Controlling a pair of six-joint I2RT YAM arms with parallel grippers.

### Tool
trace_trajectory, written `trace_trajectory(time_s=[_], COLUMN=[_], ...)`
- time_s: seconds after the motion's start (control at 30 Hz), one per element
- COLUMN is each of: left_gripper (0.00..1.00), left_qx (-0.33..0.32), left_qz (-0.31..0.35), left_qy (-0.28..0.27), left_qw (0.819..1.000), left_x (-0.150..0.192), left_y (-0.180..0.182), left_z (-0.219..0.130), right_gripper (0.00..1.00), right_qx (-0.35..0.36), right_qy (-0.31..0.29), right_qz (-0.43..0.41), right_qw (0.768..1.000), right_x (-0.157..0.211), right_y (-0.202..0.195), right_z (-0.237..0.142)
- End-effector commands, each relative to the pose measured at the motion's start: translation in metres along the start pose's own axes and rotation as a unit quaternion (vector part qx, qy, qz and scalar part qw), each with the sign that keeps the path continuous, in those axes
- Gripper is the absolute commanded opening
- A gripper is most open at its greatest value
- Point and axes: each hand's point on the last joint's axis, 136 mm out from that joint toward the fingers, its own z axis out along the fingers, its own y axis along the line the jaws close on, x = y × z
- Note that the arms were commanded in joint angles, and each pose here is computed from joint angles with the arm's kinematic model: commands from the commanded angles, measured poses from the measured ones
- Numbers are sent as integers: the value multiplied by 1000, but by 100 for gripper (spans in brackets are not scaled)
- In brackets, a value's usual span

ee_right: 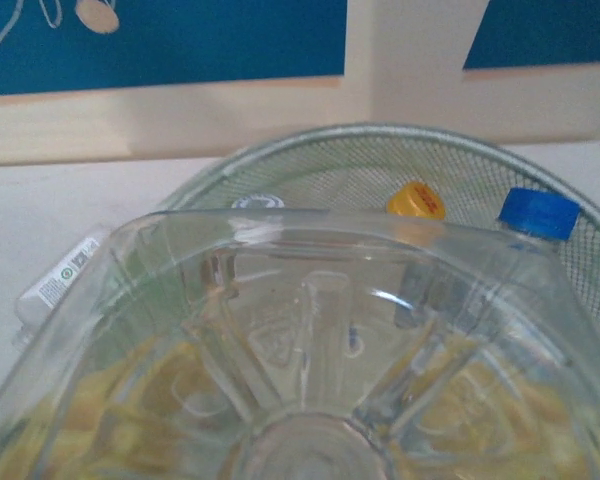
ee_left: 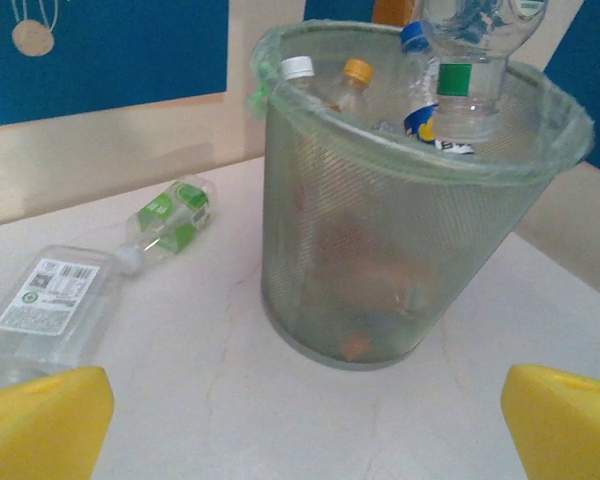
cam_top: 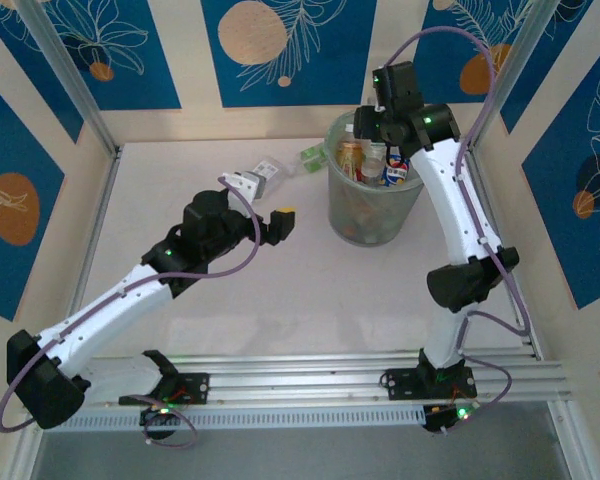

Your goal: Put the plastic bottles in the bin

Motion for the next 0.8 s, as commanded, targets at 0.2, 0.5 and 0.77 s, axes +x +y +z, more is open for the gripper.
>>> trace_trajectory(time_s=[0.2, 0.5, 0.77], left_gripper=[100, 100, 99], left_qx=[-23, -42, -43], left_qz=[7, 5, 5], left_qy=[22, 43, 48], left_qw=[999, 998, 998], left_x=[7, 13, 14], left_y=[6, 12, 12], left_z=[2, 8, 9], right_gripper=[51, 53, 69], right_qx=[-40, -19, 10], right_qy=[123, 188, 201], right_qz=[41, 33, 27], right_qw=[991, 981, 979], right_x=[48, 78, 81], right_y=[0, -7, -19], right_z=[26, 56, 72])
